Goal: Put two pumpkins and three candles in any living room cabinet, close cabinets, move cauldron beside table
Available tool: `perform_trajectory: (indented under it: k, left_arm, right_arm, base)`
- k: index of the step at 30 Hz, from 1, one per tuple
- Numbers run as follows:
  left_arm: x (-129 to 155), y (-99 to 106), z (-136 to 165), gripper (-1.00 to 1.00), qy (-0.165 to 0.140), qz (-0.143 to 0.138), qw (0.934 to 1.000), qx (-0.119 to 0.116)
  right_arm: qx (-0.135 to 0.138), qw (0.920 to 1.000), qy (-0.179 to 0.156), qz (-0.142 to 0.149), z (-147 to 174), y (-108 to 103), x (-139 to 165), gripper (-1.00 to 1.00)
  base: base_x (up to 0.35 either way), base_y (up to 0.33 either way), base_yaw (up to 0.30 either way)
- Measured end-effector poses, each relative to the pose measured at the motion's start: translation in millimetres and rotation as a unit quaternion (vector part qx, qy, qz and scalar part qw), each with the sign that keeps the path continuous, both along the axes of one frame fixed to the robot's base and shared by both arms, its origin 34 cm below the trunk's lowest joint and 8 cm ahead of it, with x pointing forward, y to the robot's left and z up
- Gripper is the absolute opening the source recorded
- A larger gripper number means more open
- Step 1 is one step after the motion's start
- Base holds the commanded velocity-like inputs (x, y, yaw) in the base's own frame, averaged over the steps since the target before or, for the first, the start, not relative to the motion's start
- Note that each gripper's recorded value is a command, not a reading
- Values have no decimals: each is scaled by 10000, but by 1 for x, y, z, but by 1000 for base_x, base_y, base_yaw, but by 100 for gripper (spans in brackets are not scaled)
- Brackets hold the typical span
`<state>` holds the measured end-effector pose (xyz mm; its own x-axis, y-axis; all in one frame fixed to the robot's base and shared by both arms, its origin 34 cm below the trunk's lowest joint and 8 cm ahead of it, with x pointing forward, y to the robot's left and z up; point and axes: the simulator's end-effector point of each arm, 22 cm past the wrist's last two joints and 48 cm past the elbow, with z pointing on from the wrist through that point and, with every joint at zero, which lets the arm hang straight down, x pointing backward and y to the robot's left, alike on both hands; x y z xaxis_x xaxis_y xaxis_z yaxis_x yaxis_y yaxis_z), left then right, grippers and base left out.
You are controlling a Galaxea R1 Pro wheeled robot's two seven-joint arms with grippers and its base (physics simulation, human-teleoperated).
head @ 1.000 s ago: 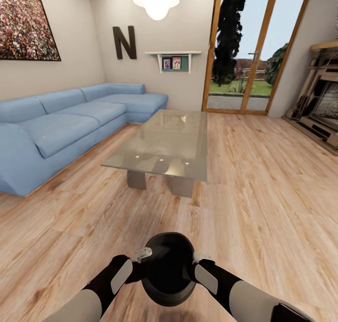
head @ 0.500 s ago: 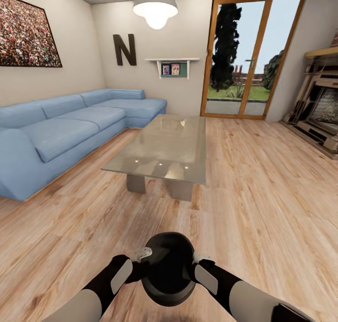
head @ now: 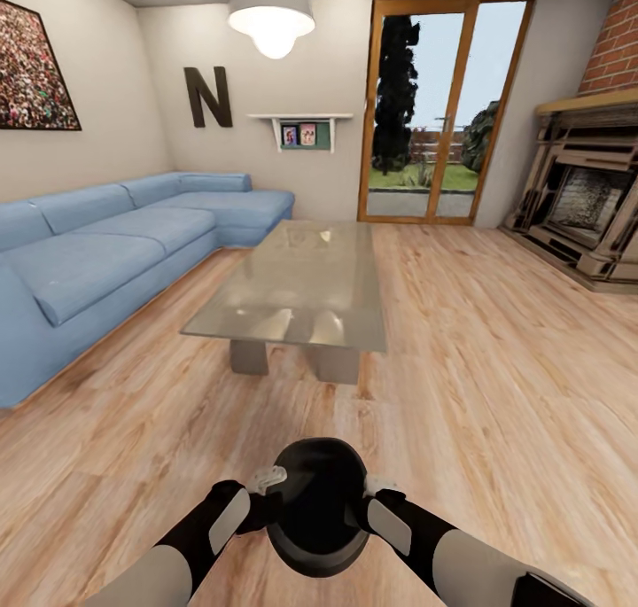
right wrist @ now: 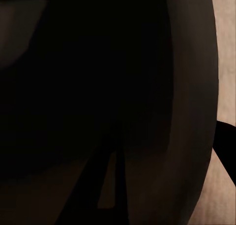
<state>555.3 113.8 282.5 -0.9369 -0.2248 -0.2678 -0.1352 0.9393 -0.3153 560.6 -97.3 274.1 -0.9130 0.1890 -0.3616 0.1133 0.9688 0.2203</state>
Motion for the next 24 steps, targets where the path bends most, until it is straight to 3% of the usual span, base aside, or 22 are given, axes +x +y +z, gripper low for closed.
perform_trajectory:
  k: [24]
  left_arm:
    - [0,0,0,-100,-3,9,10000,-11]
  right_arm:
    - [-5,10000,-6,11,1,0,0,-100]
  base:
    - [261,19,-1]
